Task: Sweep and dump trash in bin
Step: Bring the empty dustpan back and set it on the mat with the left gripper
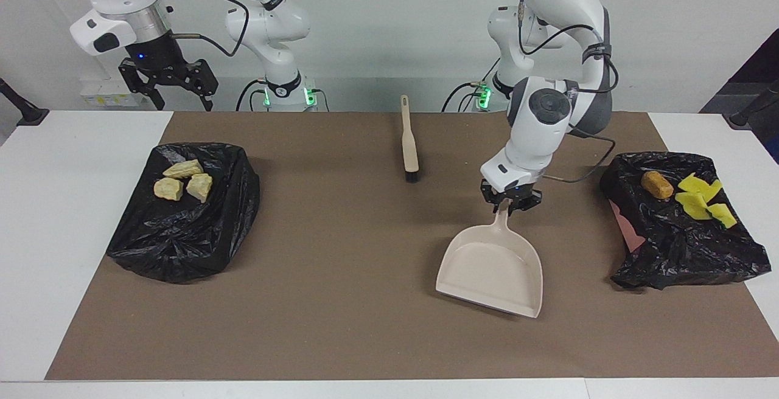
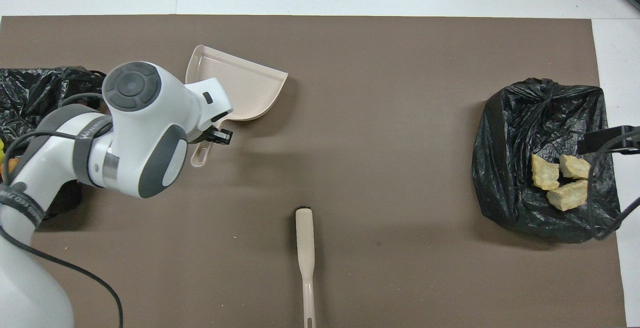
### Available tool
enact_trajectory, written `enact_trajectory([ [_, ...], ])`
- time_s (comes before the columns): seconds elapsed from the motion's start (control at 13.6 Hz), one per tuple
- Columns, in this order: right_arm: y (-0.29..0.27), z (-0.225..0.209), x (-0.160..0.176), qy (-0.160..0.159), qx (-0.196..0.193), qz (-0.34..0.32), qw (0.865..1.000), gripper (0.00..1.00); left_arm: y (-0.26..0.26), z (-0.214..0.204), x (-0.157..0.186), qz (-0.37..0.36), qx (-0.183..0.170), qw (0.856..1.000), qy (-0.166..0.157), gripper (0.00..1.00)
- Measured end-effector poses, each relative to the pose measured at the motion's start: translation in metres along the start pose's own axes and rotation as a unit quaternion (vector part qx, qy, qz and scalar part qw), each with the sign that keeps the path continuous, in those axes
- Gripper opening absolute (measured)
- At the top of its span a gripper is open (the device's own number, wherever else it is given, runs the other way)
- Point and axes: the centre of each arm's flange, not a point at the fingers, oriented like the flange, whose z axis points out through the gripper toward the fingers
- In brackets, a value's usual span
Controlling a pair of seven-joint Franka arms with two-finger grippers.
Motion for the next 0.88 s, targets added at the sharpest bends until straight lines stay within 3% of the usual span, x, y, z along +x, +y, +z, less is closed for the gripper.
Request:
enact_trajectory([
  [0.15, 0.0, -0.001, -0.001, 0.001, 0.0, 0.0, 1.0, 1.0, 0.025, -0.001, 0.003, -0.039, -0.022, 0.999, 0.01, 0.31],
  [0.51, 0.0, -0.001, -0.001, 0.001, 0.0, 0.0, 1.0, 1.0, 0.072, 0.006, 0.008, -0.095, -0.034, 0.995, 0.025, 0.31],
  [0.88, 0.0, 0.001, -0.001, -0.001, 0.0, 0.0, 1.0, 1.0, 0.1, 0.027, 0.003, -0.091, -0.032, 0.995, 0.01, 0.31],
])
